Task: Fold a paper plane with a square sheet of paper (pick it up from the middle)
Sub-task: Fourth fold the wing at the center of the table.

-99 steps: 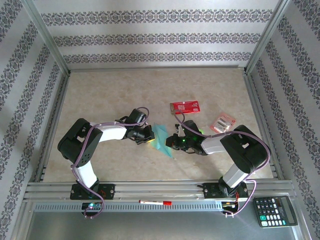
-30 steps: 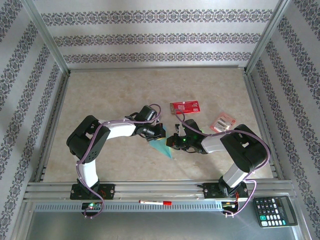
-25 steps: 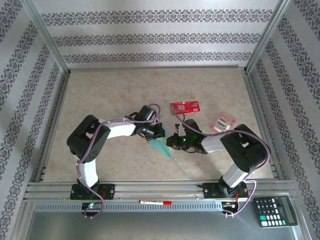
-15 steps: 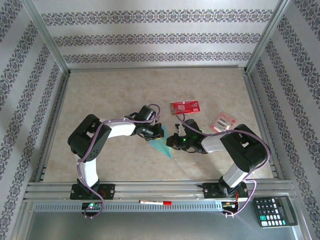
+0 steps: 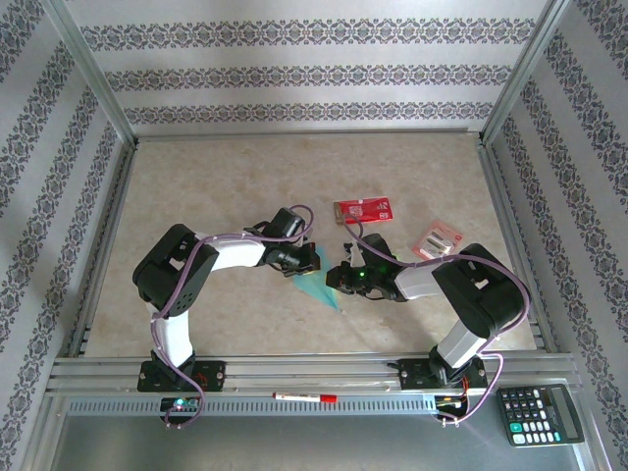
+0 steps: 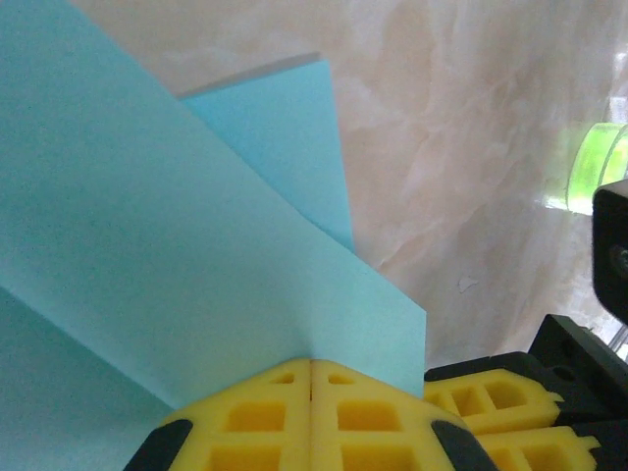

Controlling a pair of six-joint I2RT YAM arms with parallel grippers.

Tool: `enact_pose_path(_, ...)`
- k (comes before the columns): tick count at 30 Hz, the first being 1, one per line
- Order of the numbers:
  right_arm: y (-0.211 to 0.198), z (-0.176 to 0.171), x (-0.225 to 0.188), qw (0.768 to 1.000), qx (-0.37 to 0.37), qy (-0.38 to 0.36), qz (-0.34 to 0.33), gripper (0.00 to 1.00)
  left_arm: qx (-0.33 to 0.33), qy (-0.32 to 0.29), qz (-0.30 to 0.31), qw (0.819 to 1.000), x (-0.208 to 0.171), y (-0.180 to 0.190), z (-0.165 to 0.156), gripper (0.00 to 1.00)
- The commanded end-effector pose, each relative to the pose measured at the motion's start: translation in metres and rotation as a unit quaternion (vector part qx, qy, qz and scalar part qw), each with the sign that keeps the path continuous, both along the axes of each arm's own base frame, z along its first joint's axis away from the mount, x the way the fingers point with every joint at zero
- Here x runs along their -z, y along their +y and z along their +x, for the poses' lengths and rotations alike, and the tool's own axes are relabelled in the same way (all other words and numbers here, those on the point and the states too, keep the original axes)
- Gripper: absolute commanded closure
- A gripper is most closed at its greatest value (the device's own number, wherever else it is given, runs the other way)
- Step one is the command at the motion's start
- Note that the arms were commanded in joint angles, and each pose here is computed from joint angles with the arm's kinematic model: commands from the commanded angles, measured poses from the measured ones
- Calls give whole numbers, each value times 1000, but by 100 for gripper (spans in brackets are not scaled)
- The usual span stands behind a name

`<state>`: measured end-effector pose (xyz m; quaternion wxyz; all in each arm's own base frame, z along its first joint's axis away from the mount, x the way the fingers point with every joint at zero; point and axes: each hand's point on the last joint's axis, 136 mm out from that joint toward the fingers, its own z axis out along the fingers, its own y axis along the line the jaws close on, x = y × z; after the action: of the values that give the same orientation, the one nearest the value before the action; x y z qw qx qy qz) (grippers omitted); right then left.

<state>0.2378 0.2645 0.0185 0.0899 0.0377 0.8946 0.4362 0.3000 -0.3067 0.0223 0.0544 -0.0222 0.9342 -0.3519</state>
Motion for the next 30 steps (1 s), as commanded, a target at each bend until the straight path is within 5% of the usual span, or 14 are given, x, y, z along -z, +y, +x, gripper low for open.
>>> enact_pose_path(1, -5, -1, 11, 1000, 6, 8, -17, 91, -4, 13, 27, 1000, 18, 15, -4, 97)
enact_pose_path(18, -9, -2, 14, 1000, 15, 8, -21, 90, -4, 4, 4, 1000, 9, 13, -3, 97)
enact_pose_path(30, -10, -4, 19, 999, 17, 15, -27, 97, -6, -24, -88, 996, -36, -9, 6, 90)
